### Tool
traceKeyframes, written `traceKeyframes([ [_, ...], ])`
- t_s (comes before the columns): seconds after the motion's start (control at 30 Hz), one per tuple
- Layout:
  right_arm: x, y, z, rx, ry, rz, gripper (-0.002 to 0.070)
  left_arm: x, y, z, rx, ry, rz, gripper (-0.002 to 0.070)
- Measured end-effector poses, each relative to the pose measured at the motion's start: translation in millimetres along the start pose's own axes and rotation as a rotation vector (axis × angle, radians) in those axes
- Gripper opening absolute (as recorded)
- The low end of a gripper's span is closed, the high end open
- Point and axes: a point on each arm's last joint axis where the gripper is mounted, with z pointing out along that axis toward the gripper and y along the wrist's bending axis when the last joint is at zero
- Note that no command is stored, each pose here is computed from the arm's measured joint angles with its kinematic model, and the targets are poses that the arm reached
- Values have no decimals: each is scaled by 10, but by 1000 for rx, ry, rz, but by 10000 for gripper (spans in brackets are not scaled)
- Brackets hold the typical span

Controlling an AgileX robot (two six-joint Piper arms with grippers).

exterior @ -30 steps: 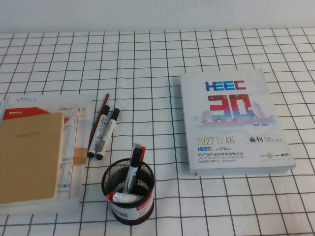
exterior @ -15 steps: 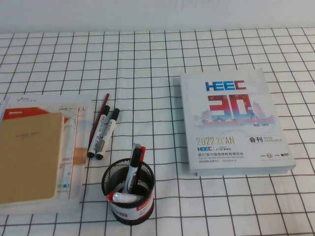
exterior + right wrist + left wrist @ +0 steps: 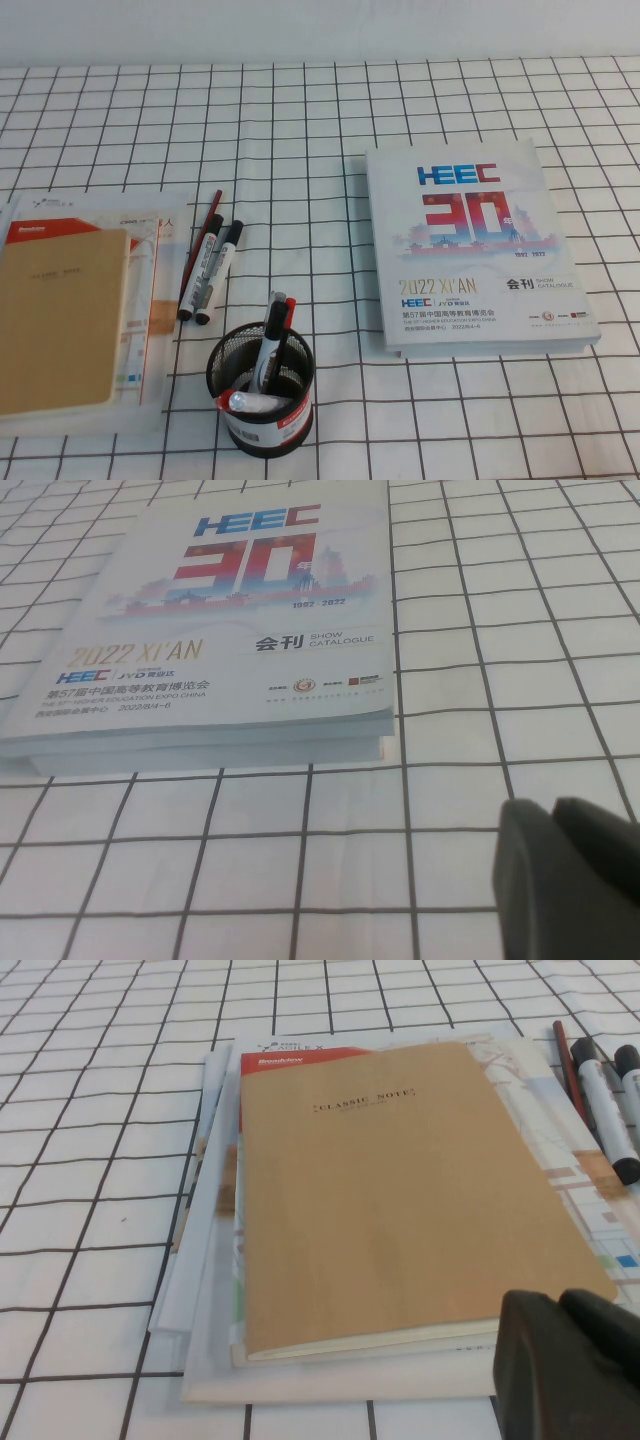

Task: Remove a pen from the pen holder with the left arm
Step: 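Take a marker out of the pen holder and lay it on the table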

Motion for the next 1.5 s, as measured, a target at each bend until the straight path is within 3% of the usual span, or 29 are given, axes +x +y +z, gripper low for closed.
traceKeyframes([
  [0.4, 0, 0, 0, 0, 0, 0, -15, 0, 0, 0, 0, 0, 0, 0],
  [0.63, 0, 0, 0, 0, 0, 0, -15, 3, 45, -1, -49, 6, 127, 0],
  [1.03, 0, 0, 0, 0, 0, 0, -15, -28, 65, -3, -74, -24, 188, 0],
  [1.1, 0, 0, 0, 0, 0, 0, -15, -58, 60, -4, -70, -59, 142, 0],
  [1.27, 0, 0, 0, 0, 0, 0, -15, -107, 22, -6, -14, -120, -181, 0],
  [1.5, 0, 0, 0, 0, 0, 0, -15, -199, 17, -22, 25, -221, -398, 0],
])
